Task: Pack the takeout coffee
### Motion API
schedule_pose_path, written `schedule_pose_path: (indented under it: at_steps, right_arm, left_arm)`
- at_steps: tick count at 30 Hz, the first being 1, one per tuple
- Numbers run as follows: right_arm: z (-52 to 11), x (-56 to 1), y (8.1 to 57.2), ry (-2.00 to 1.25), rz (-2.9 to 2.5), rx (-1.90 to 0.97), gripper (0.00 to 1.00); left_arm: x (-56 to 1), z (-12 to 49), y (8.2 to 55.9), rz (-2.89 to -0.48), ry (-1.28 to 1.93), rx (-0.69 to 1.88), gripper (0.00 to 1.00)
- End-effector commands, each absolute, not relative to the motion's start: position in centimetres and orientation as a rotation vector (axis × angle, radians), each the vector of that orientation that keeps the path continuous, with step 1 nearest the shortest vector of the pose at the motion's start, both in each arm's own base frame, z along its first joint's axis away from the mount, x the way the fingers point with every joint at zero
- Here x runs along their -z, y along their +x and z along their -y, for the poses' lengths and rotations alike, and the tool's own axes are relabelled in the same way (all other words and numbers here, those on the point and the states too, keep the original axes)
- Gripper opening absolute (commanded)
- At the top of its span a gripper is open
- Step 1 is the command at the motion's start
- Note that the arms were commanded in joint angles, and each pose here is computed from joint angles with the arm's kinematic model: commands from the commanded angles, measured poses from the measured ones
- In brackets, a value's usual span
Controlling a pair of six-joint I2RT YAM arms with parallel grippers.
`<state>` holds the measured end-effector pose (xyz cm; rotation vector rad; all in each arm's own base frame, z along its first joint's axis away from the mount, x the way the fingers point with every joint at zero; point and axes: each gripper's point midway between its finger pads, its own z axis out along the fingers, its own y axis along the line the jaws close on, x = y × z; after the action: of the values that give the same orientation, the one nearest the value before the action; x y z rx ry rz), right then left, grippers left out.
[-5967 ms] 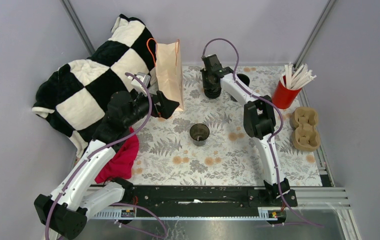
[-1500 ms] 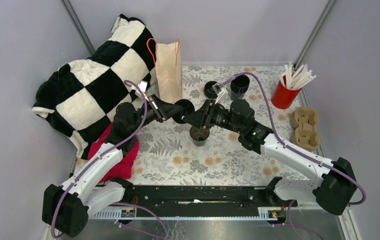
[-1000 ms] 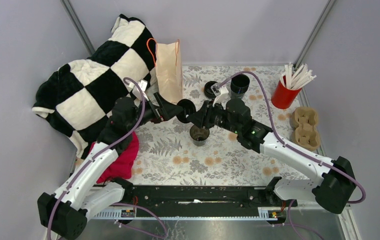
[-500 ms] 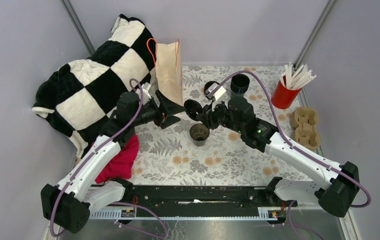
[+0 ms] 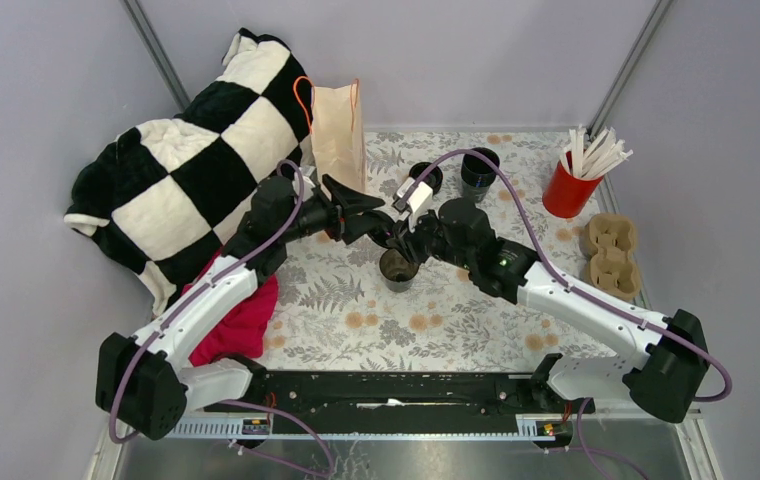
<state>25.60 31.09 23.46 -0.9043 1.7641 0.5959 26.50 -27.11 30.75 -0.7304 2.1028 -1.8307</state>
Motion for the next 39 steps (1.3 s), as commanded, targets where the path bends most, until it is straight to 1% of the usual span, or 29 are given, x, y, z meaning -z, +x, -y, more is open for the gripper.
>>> schedule_pose_path:
  at_steps: [1,3,6,7,10,12,15,16,17,20,21,23,26,28,30,32,33,35,37,39]
  right_arm:
    - [-32.1,-26.0,26.1,-0.891,-1.677,-0.587,0.27]
    - [-32.3,-25.8,26.1,-0.898,-1.678,-0.588,0.27]
    - [-32.6,-25.6,25.9,-0.904,-1.679,-0.587,0.27]
    - [-32.7,-25.5,25.8,-0.907,-1.682,-0.587,0.27]
    - [-32.9,-25.4,25.7,-0.910,-1.682,-0.585,0.28]
    - [-32.9,-25.4,25.7,-0.911,-1.686,-0.579,0.28]
    - [-32.8,-25.2,25.6,-0.901,-1.698,-0.575,0.29]
    - [-32.5,-25.3,25.7,-0.881,-1.705,-0.564,0.32]
    - [-32.4,-25.5,25.7,-0.865,-1.712,-0.565,0.37]
    - [-31.5,-25.9,25.2,-0.796,-1.770,-0.588,0.61]
    - [-31.3,-26.4,24.5,-0.770,-1.786,-0.628,0.66]
    - [-31.2,-27.3,23.3,-0.734,-1.804,-0.711,0.74]
    - [-29.7,-28.8,22.4,-0.600,-1.850,-0.762,0.86]
    - [-28.9,-29.6,21.9,-0.518,-1.881,-0.828,0.93]
    - [-28.3,-30.5,21.6,-0.467,-1.912,-0.970,0.94]
    - [-28.0,-31.7,21.3,-0.428,-1.917,-1.181,0.94]
    - [-27.6,-33.0,21.7,-0.409,-1.867,-1.279,0.94]
    - [-27.8,-35.0,20.9,-0.435,-1.779,-1.471,0.94]
    - [-27.9,-35.3,20.7,-0.448,-1.765,-1.560,0.94]
    - [-28.4,-34.8,20.7,-0.492,-1.767,-1.589,0.94]
  left_arm:
    - [-32.2,28.0,27.9,-2.048,-0.755,1.855,0.53]
    - [-32.2,28.1,28.2,-2.051,-0.750,1.829,0.52]
    - [-32.2,28.1,28.6,-2.050,-0.736,1.793,0.48]
    - [-32.1,28.1,28.7,-2.052,-0.732,1.777,0.46]
    - [-32.0,28.0,28.8,-2.055,-0.710,1.741,0.33]
    - [-32.0,28.0,28.7,-2.055,-0.680,1.731,0.30]
    - [-31.6,27.9,28.4,-2.065,-0.630,1.712,0.22]
    - [-31.5,27.9,28.2,-2.064,-0.611,1.714,0.21]
    - [-31.5,28.0,28.1,-2.056,-0.582,1.720,0.20]
    - [-31.8,27.8,27.7,-2.034,-0.444,1.682,0.15]
    - [-31.9,27.7,27.6,-2.022,-0.396,1.664,0.13]
    - [-31.8,27.4,27.4,-2.001,-0.304,1.630,0.11]
    - [-31.7,27.0,26.9,-1.951,-0.167,1.602,0.09]
    - [-32.2,26.9,25.9,-1.893,-0.043,1.642,0.09]
    - [-32.9,26.9,25.0,-1.818,0.080,1.677,0.09]
    - [-33.6,26.8,23.2,-1.748,0.237,1.713,0.10]
    - [-34.0,26.8,22.4,-1.714,0.299,1.726,0.10]
    - [-34.7,26.7,20.9,-1.651,0.390,1.769,0.10]
    - [-35.6,26.6,19.4,-1.598,0.460,1.835,0.10]
    - [-36.4,26.3,18.1,-1.537,0.505,1.892,0.10]
